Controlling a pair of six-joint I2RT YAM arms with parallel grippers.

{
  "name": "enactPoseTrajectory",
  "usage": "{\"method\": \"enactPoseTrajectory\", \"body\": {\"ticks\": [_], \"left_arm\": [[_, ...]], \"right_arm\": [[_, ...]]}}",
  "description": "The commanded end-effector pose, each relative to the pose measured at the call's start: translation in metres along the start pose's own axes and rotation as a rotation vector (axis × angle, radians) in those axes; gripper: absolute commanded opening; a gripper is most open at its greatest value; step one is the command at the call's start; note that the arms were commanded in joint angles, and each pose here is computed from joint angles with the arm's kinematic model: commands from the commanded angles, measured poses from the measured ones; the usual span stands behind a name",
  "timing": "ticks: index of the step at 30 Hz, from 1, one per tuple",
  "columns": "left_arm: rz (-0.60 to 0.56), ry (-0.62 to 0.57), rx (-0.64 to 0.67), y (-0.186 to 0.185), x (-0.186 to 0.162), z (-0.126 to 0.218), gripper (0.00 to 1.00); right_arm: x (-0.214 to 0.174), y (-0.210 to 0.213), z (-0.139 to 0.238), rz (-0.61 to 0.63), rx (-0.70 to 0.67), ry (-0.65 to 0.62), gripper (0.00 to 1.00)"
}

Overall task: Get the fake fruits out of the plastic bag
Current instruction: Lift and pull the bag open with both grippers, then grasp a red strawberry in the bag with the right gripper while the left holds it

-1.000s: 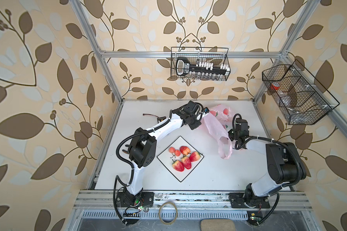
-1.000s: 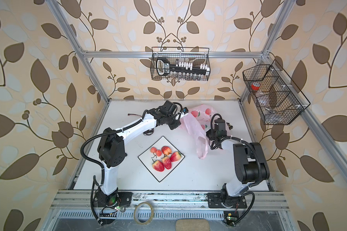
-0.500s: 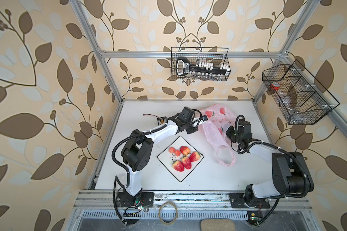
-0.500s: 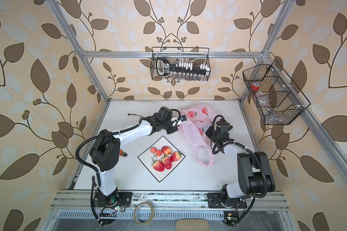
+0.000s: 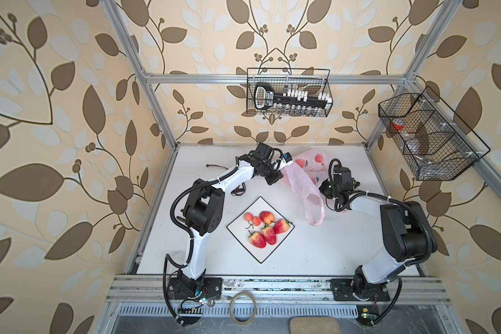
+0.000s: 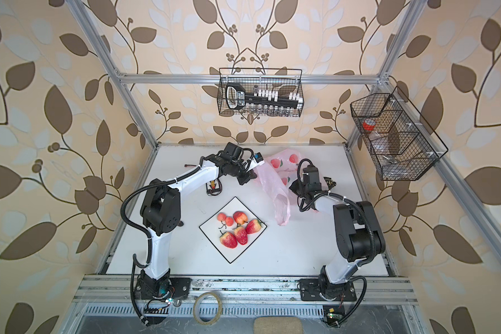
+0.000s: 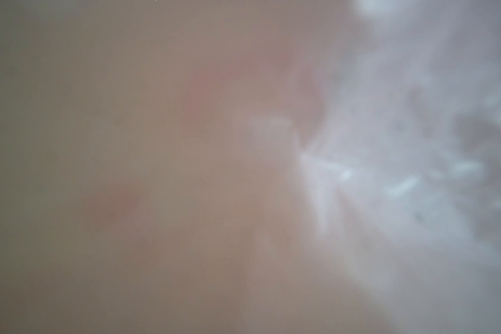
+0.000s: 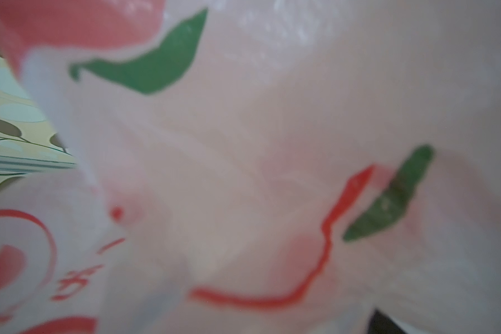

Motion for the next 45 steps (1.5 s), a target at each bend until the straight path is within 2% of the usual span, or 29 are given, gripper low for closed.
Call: {"method": "enactPoseTrajectory", "body": {"ticks": [1,6,12,21,26,32,36,42,45], "left_arm": [[-0.007,-0.041,-0.08,-0.016,0.014,0.007,0.0],[-0.006,-0.043,-0.103,-0.02,0.012,0.005,0.0],[-0.034,-0.037,-0.129,-0.035,0.007,-0.001,0.0],[-0.055,-0.028,-0.166,-0.05,0.002,-0.003,0.0],[-0.056,-0.029,-0.16,-0.052,-0.001,-0.001,0.0],[-0.034,-0.039,-0.114,-0.046,0.0,0.001,0.0],[0.004,-0.036,-0.067,-0.038,-0.001,0.0,0.0],[0.152,-0.059,0.087,0.005,-0.005,0.003,0.0],[0.177,-0.046,0.148,0.02,-0.007,0.004,0.0]], "right_arm": [[0.006,-0.018,-0.009,0.048,-0.163,-0.032,0.75],[0.015,-0.021,-0.023,0.099,-0.264,-0.059,0.81],[0.026,-0.023,-0.038,0.141,-0.334,-0.078,0.82],[0.031,-0.026,-0.075,0.208,-0.396,-0.008,0.81],[0.03,-0.03,-0.097,0.243,-0.425,0.048,0.73],[0.025,-0.033,-0.111,0.265,-0.439,0.088,0.49],[0.031,-0.029,-0.105,0.275,-0.443,0.073,0.37],[0.054,-0.008,-0.074,0.255,-0.376,-0.002,0.3],[0.062,-0.001,-0.056,0.219,-0.314,-0.03,0.3]]}}
Point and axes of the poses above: each gripper's point midway between its finger pads, its own z axis back along the fingers, its own y axis along the line the jaws close on, x = y × z, the point moved 2 cm from there along z, back along the fingers, and after that the axes turned 5 degrees about z, right-handed, at the moved point
